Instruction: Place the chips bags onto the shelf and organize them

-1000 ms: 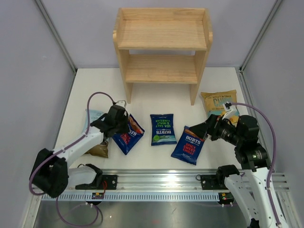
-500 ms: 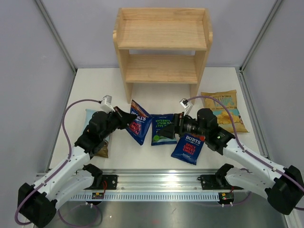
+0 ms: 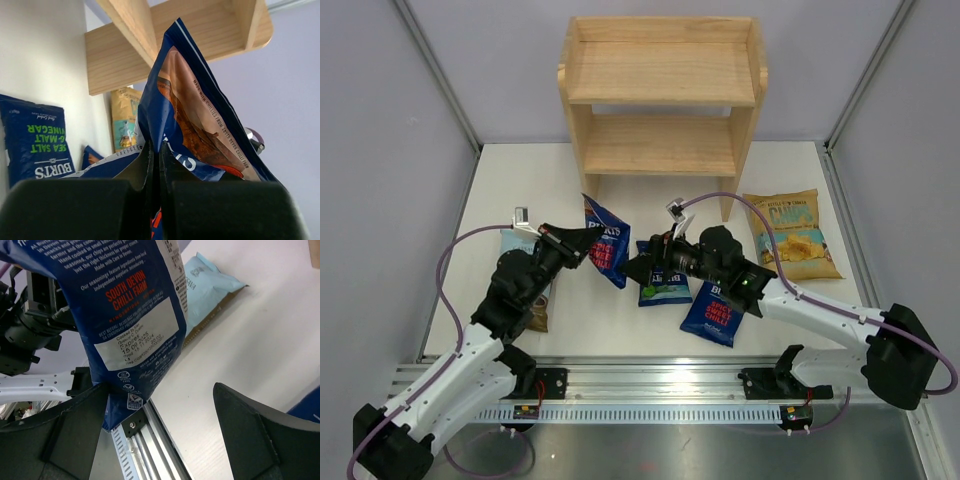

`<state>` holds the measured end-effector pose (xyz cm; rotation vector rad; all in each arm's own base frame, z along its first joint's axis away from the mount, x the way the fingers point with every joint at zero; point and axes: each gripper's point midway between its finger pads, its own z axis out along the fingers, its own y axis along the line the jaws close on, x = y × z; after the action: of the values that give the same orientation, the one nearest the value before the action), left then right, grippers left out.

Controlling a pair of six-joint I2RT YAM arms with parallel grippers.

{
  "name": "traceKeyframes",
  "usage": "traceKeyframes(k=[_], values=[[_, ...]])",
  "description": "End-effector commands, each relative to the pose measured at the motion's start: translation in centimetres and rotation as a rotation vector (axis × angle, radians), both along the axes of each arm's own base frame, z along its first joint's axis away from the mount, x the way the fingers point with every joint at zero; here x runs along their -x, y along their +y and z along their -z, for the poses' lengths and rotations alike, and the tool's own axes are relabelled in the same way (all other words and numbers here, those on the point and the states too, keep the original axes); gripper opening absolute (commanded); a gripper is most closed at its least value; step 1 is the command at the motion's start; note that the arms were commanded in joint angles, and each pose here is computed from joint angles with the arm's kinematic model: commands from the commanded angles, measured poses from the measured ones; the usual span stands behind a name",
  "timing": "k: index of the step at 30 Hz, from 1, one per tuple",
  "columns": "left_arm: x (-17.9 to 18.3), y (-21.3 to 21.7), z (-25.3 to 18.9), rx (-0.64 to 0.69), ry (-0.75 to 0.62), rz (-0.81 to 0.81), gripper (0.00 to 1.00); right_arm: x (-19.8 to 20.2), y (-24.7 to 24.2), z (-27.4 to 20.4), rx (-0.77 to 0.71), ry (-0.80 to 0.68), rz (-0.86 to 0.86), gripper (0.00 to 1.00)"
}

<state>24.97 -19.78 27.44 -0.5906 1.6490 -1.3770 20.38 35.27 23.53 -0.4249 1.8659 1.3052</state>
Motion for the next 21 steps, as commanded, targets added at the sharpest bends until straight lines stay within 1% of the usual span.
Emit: traceKeyframes(k=[1,5,8,9,12,15,18,19,21], values=[[0.0,0.7,-2.7,0.094,-0.055,-0.048,0.0,-0.5,1.5,-5.0,-0.119,-0.137,-0.022,0.93],[0.0,0.5,-2.8,0.092,-0.053,-0.045,0.0,-0.5,2.1,-5.6,-0.131,-0.152,-0.05,0.92],[-0.4,0.9,-2.4,0.044,-0.04,-0.077,0.0,0.6,2.1,-6.7,-0.16,-0.186,-0.107,0.93],[-0.5,1.2,-1.7,0.009,-0.029,-0.092,0.0,0.8,1.8,-6.9,-0.16,-0.193,-0.102,0.92],[-0.9,2.0,-1.1,-0.026,-0.026,-0.143,0.0,0.7,0.8,-6.9,-0.151,-0.199,-0.061,0.93],[-0.9,2.3,-0.9,-0.037,-0.026,-0.156,0.0,0.3,0.0,-6.5,-0.138,-0.187,-0.013,0.95],[-0.8,2.1,-1.3,-0.005,-0.034,-0.144,0.0,-0.8,0.0,-5.5,-0.093,-0.152,0.04,0.96],[-0.7,1.9,-1.3,0.002,-0.033,-0.135,0.0,-1.0,0.1,-4.8,-0.061,-0.128,0.048,0.96],[-0.7,1.7,-1.5,0.01,-0.036,-0.127,0.0,-1.5,0.7,-4.5,-0.045,-0.11,0.045,0.97]])
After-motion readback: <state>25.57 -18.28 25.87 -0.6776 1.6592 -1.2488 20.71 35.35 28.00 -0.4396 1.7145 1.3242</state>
